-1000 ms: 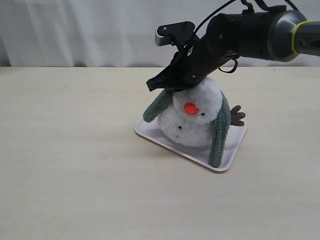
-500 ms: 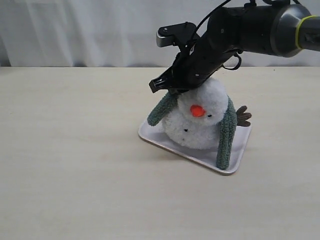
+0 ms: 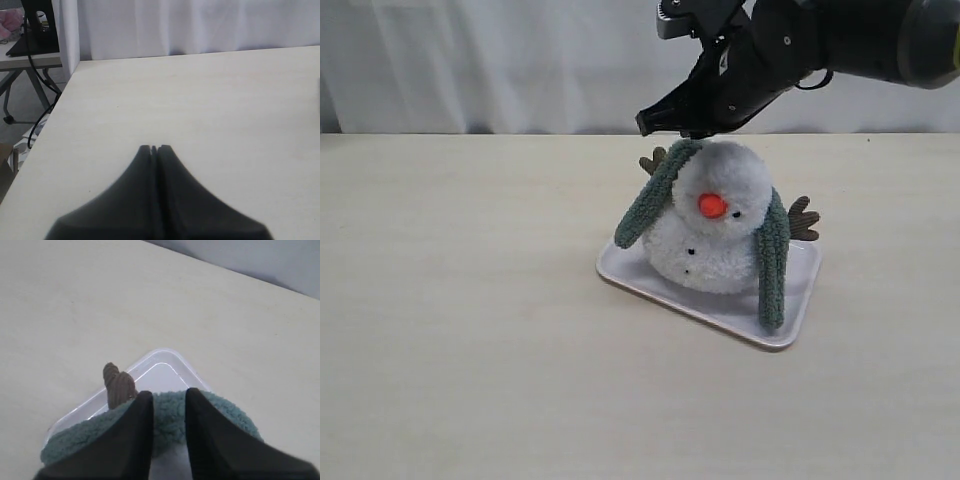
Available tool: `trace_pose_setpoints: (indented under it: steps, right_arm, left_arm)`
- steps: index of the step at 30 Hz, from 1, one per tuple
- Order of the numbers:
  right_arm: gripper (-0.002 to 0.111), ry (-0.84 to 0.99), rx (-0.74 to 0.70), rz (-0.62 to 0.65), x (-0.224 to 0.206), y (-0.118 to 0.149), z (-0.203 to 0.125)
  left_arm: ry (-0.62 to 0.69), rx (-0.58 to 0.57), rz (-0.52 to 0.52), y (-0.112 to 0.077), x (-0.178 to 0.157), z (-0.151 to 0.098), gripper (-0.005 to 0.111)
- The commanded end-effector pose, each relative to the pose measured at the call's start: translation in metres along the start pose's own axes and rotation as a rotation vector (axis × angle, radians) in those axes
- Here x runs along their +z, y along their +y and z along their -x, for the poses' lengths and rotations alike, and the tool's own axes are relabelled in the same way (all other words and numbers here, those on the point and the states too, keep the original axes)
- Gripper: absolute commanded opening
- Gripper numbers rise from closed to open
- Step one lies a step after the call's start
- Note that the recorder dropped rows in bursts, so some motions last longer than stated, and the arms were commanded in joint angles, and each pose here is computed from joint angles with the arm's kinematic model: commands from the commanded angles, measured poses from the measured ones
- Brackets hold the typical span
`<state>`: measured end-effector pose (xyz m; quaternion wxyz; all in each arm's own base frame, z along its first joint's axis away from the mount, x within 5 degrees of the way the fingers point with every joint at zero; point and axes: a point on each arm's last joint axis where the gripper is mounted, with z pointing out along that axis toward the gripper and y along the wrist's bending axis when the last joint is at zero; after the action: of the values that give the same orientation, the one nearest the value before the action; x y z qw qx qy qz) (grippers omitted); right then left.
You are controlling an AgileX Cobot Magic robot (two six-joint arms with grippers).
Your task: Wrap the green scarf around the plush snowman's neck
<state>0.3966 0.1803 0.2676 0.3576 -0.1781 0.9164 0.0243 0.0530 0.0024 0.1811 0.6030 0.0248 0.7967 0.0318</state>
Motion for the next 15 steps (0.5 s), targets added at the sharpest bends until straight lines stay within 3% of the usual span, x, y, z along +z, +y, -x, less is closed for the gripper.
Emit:
trace_pose_setpoints:
  steps: [1, 5, 10, 15]
  right_arm:
    - [0.023, 0.018, -0.011, -0.027, 0.021, 0.000, -0.006]
    - [0.021, 0.101, -0.025, -0.039, 0.037, 0.001, -0.018]
    - [0.004, 0.186, -0.059, -0.055, 0.035, 0.000, -0.026]
    - [0.004, 0.239, -0.106, -0.016, 0.034, 0.003, -0.031]
  left_arm:
    - [-0.008, -0.002, 0.000, 0.000, 0.000, 0.000, 0.000]
    - [-0.008, -0.002, 0.000, 0.000, 0.000, 0.000, 0.000]
    - [-0.006, -0.002, 0.000, 0.000, 0.000, 0.000, 0.000]
    - [-0.006, -0.002, 0.000, 0.000, 0.000, 0.000, 0.000]
